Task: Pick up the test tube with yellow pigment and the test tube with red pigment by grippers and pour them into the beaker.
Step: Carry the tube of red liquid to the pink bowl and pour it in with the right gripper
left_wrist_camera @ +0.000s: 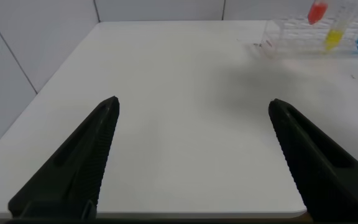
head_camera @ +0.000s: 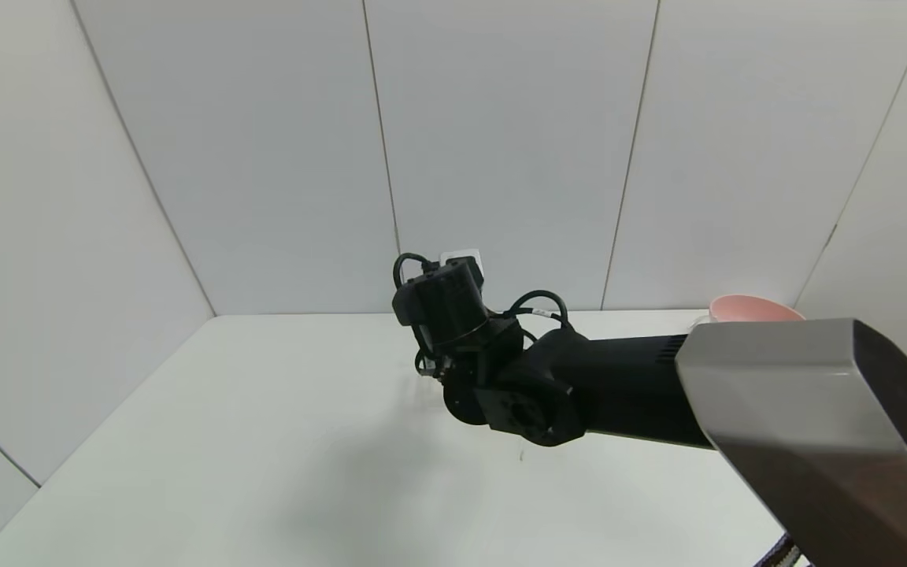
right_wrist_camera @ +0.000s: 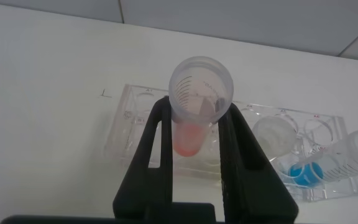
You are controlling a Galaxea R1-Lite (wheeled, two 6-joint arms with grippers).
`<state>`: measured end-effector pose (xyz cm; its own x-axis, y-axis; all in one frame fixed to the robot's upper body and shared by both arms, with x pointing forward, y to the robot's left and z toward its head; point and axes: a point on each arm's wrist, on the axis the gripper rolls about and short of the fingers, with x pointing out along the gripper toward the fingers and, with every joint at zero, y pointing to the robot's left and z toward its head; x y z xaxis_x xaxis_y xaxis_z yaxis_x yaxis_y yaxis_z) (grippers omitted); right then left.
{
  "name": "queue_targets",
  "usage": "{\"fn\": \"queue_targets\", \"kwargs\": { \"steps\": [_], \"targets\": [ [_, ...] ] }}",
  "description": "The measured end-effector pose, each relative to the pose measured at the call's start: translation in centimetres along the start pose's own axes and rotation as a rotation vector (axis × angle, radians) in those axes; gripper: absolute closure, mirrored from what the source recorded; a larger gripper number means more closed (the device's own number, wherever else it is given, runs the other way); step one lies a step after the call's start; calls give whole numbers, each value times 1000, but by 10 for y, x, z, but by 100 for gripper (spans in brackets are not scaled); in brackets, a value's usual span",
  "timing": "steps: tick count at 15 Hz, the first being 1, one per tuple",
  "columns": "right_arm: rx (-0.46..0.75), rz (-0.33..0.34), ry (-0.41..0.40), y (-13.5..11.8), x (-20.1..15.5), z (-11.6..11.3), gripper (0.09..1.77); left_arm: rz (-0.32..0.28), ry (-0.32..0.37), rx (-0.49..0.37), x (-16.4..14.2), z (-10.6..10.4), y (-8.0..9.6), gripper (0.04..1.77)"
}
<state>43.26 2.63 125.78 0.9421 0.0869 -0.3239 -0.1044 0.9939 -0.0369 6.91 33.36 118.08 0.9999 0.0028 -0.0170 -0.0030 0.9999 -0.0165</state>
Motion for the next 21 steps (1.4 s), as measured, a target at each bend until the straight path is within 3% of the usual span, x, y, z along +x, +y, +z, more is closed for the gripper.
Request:
{"fn": "queue_targets", "kwargs": {
  "steps": [5, 11, 16, 21],
  "targets": [
    [12, 8, -24, -5, -11, 17, 136, 0, 0, 0, 0, 0, 0, 9],
    [9, 35, -5, -11, -19, 18, 136, 0, 0, 0, 0, 0, 0, 9],
    [-60, 252, 136, -38, -59, 6, 136, 0, 0, 0, 0, 0, 0, 9],
    [-167, 436, 219, -101, -113, 6, 136, 0, 0, 0, 0, 0, 0, 9]
  ]
}}
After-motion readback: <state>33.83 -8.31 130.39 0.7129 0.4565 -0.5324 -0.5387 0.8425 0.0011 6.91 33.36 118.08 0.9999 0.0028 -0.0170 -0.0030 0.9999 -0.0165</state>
